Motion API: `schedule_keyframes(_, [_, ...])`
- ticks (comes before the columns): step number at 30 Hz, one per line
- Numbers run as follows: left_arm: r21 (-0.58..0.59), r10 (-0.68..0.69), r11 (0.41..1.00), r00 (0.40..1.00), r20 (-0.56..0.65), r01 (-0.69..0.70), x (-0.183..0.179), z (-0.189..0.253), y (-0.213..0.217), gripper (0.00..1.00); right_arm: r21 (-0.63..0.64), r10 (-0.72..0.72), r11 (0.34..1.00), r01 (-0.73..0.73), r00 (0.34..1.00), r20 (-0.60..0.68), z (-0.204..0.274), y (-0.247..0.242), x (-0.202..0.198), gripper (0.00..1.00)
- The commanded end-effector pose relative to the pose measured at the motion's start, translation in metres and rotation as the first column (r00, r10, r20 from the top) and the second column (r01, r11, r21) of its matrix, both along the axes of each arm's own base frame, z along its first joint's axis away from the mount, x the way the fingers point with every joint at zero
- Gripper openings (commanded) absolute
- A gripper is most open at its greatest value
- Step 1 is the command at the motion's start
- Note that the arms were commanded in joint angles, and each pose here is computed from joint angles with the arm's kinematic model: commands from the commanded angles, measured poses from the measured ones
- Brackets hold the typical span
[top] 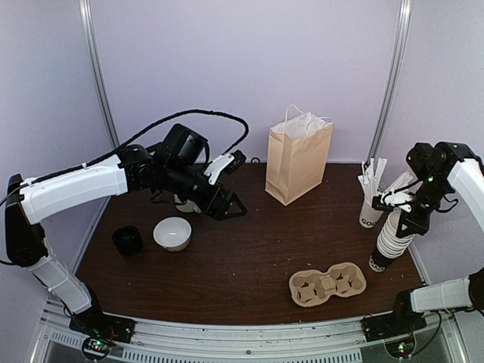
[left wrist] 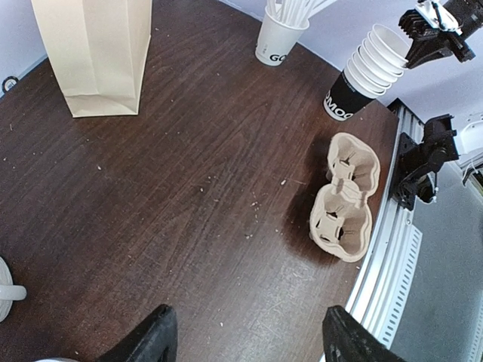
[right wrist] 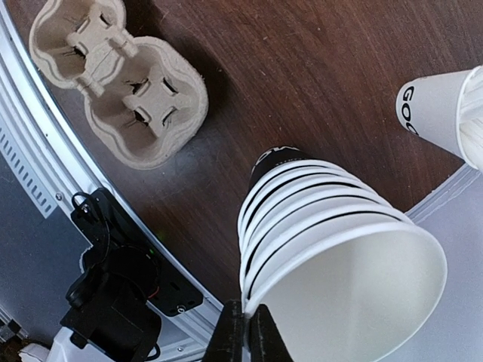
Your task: Pack the takeout coffee
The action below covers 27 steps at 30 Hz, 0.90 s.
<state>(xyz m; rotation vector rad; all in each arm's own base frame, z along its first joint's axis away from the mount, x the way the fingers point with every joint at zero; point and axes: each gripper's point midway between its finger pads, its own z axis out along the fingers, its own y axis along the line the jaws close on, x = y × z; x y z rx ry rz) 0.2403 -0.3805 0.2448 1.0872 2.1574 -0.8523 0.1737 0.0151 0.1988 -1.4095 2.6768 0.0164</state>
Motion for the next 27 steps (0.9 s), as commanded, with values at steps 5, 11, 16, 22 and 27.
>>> schedule_keyframes(5, [-0.039, -0.016, 0.999, 1.000, 0.022, 0.016, -0.001, 0.007, -0.007, 0.70, -0.052, -0.003, 0.999, 0.006, 0.999, 0.051, 0.012, -0.008, 0.011, 0.00])
schedule_keyframes(11, [-0.030, -0.019, 0.999, 0.999, 0.032, 0.020, 0.001, 0.004, -0.007, 0.70, -0.078, 0.000, 0.997, 0.006, 0.997, 0.078, 0.033, -0.013, 0.013, 0.00])
schedule_keyframes(16, [-0.012, -0.025, 1.000, 0.999, 0.035, 0.025, 0.001, -0.002, -0.006, 0.70, -0.100, -0.006, 0.995, 0.013, 0.998, 0.068, 0.032, -0.017, 0.013, 0.00])
schedule_keyframes(22, [0.002, -0.031, 1.000, 0.999, 0.037, 0.031, 0.001, -0.007, -0.005, 0.70, -0.262, -0.044, 0.962, 0.074, 0.992, 0.117, 0.026, -0.046, 0.022, 0.00])
schedule_keyframes(27, [0.012, -0.039, 0.999, 0.998, 0.043, 0.038, 0.002, -0.009, -0.006, 0.70, -0.266, -0.068, 0.958, 0.103, 0.988, 0.139, 0.038, -0.049, 0.024, 0.00])
